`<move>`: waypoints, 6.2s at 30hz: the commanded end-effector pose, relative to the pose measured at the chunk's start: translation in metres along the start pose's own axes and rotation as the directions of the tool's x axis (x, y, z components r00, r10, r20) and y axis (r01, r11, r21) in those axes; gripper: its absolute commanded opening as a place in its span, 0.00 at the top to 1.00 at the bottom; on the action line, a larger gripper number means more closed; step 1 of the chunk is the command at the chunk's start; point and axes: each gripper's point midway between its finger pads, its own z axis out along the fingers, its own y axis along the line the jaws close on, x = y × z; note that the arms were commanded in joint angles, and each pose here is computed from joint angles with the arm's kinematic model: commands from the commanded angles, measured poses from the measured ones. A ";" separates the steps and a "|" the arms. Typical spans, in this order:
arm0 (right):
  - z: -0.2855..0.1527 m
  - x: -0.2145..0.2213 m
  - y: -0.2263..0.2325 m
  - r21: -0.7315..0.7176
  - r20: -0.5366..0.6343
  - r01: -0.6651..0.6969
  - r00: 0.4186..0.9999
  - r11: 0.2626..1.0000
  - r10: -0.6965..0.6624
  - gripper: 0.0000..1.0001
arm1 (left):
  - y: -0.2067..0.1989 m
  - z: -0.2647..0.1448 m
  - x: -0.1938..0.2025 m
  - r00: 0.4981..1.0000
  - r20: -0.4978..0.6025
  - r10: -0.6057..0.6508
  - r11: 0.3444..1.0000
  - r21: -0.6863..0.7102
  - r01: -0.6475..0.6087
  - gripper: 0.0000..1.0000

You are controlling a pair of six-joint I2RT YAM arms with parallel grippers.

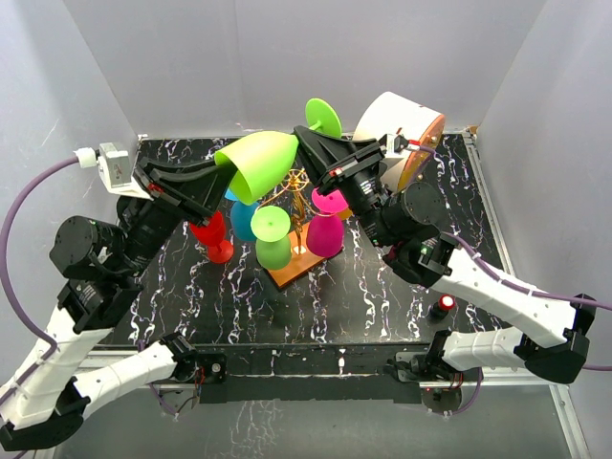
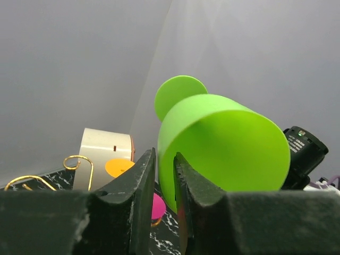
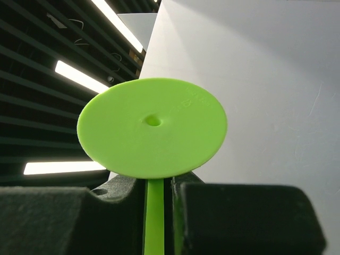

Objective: Place the wine glass upside down on the wine glass rack

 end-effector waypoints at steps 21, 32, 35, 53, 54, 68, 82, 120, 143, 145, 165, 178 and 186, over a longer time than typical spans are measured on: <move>-0.033 0.020 -0.004 -0.095 -0.160 0.364 0.913 0.927 -0.375 1.00 | -0.019 -0.080 -0.036 0.997 -0.034 -0.069 0.997 0.017 0.070 0.24; -0.041 0.087 0.003 -0.460 -0.312 0.566 0.618 0.684 -0.721 1.00 | -0.028 -0.065 -0.048 0.950 -0.037 -0.310 0.950 -0.034 0.309 0.20; -0.042 0.108 -0.003 -0.535 -0.300 0.598 0.526 0.597 -0.796 1.00 | -0.033 -0.063 -0.048 0.932 -0.039 -0.360 0.933 -0.015 0.360 0.20; -0.021 0.127 -0.011 -0.571 -0.140 0.744 0.329 0.348 -0.934 1.00 | -0.019 -0.052 -0.035 0.793 -0.059 -0.606 0.781 -0.237 0.579 0.33; -0.021 0.126 -0.012 -0.568 -0.135 0.750 0.320 0.338 -0.938 1.00 | -0.022 -0.051 -0.037 0.788 -0.060 -0.613 0.777 -0.228 0.587 0.34; -0.012 0.132 -0.029 -0.585 -0.103 0.781 0.198 0.221 -0.975 1.00 | -0.006 -0.071 -0.033 0.722 0.004 -0.692 0.674 -0.354 0.649 0.54; -0.015 0.144 -0.038 -0.625 -0.123 0.747 0.192 0.226 -0.974 1.00 | -0.003 -0.066 -0.003 0.674 -0.022 -0.739 0.629 -0.382 0.677 0.73; -0.070 0.110 -0.013 -0.616 -0.171 0.714 0.292 0.334 -0.941 0.24 | 0.084 -0.111 -0.031 0.757 0.407 -0.512 0.578 -0.489 0.653 1.00; -0.130 0.074 -0.015 -0.448 -0.416 0.653 0.452 0.611 -0.789 0.28 | 0.133 -0.013 -0.007 0.976 0.218 0.015 0.645 -0.748 0.158 1.00; -0.129 0.073 -0.015 -0.443 -0.413 0.657 0.455 0.610 -0.789 0.28 | 0.132 -0.002 0.002 0.981 0.195 -0.003 0.647 -0.747 0.150 1.00; -0.134 0.068 -0.020 -0.415 -0.414 0.643 0.497 0.644 -0.763 0.30 | 0.164 0.042 0.081 0.986 0.002 -0.167 0.698 -0.706 0.119 1.00; -0.135 0.063 -0.018 -0.399 -0.404 0.646 0.513 0.651 -0.757 0.30 | 0.186 0.037 0.112 0.923 -0.066 -0.378 0.674 -0.703 0.226 1.00; -0.134 0.063 -0.019 -0.395 -0.403 0.649 0.514 0.650 -0.757 0.30 | 0.177 0.032 0.114 0.900 -0.059 -0.431 0.675 -0.683 0.279 1.00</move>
